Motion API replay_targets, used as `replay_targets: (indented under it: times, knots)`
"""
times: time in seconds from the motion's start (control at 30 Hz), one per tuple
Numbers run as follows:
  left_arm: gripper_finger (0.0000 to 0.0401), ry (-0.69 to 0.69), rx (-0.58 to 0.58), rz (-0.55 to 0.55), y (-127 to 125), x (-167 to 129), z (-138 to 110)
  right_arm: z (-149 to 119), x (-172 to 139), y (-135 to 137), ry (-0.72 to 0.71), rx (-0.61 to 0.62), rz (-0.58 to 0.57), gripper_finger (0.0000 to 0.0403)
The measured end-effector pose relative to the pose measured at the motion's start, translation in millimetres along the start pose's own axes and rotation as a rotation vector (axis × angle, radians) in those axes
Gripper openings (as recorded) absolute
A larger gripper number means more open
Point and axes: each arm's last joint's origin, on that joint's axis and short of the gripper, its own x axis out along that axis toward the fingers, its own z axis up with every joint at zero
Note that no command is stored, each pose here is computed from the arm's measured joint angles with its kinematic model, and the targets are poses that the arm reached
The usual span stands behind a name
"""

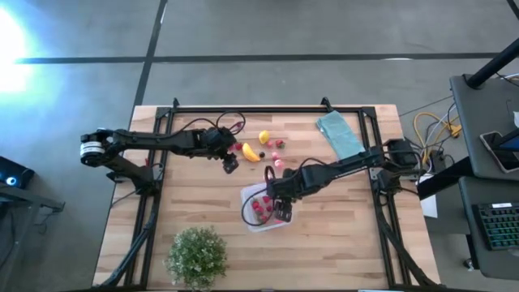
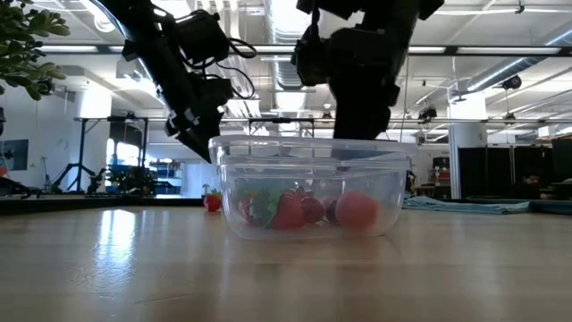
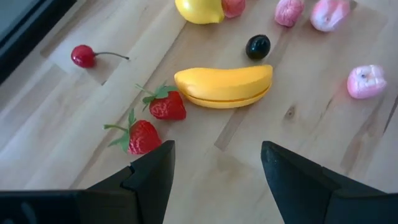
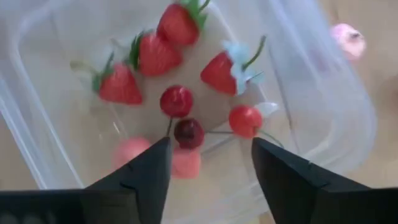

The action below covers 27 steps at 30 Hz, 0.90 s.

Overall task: Pick and placing Produce into tupperware
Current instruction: Put the strawberry into the transparent bin

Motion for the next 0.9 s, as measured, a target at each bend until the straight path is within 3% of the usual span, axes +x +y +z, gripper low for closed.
replay_targets:
  times: [0.27, 0.37, 0.53, 0.7, 0.8, 0.9]
  knots:
    - [0.0224, 0.031, 0.02, -0.001, 0, 0, -3, 17, -54, -10, -0.198, 0.25, -0.266, 0.0236]
    - [0.0224, 0.062, 0.066, -0.008, 0, 0, -6, 17, -66, -32, -0.161, 0.347, -0.357, 0.0232]
    - [0.0224, 0.093, 0.082, -0.027, 1, -3, -9, 19, -61, -80, 0.029, 0.491, -0.298, 0.0231]
    - [0.0224, 0.097, 0.075, -0.087, -1, -5, -9, 25, -57, -125, 0.042, 0.599, -0.313, 0.023]
    - [0.0224, 0.098, 0.071, -0.086, 0, -4, -10, 34, -59, -148, -0.013, 0.568, -0.307, 0.023]
    - [0.0224, 0.101, 0.063, -0.079, 3, -3, -10, 43, -60, -159, -0.079, 0.435, -0.275, 0.0231]
